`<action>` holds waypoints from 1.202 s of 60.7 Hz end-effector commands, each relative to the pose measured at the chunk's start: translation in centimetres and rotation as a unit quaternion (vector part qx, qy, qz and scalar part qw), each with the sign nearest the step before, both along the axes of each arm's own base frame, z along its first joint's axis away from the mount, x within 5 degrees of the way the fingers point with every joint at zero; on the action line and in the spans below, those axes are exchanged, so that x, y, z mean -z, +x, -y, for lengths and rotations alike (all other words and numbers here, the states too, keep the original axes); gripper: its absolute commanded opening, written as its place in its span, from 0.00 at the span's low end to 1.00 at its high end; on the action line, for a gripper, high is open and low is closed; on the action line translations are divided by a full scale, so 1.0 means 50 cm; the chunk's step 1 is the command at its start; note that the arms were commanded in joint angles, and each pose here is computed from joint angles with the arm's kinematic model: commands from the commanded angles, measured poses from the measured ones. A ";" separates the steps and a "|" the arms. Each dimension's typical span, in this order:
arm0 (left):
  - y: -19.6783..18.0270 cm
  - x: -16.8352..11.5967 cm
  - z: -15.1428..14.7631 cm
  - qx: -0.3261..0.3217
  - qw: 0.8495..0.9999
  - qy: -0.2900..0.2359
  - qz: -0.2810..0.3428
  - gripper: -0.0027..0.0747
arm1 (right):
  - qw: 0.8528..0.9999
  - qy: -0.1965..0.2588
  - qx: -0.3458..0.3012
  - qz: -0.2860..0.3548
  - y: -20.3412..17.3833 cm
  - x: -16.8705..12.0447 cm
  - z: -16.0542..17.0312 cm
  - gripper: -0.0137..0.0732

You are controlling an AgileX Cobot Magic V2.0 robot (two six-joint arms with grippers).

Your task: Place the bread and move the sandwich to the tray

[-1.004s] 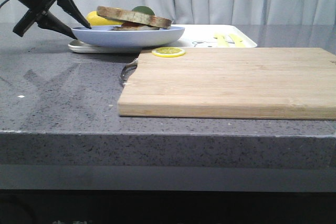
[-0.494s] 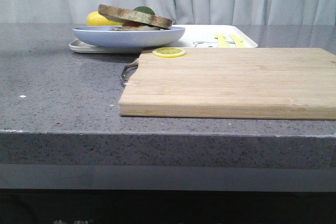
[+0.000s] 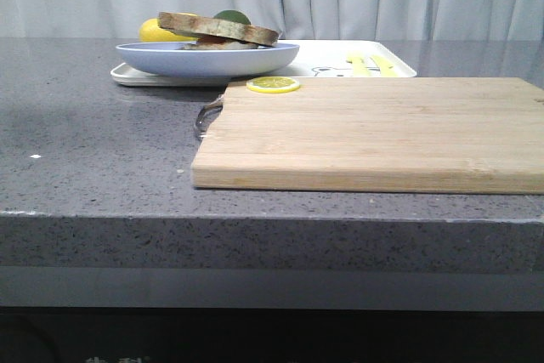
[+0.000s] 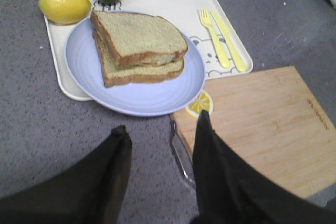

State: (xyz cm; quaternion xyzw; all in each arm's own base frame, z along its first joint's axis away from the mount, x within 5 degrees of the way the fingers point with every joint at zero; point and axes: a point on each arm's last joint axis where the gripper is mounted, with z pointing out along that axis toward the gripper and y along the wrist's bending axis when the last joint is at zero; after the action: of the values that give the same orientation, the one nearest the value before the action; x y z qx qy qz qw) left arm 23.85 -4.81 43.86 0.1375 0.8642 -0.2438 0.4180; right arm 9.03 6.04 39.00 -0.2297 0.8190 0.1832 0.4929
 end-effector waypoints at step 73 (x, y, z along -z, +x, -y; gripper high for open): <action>-0.309 0.097 -0.061 -0.158 0.975 0.095 0.127 0.41 | 0.999 0.020 0.009 0.039 0.001 -0.026 0.003 0.72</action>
State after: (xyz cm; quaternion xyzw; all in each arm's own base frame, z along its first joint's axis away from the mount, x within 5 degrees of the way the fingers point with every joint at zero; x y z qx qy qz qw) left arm 8.02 -1.73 37.50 0.0801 0.8663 -0.0648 0.4888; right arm 9.03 6.04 39.00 -0.2297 0.8190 0.1832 0.4929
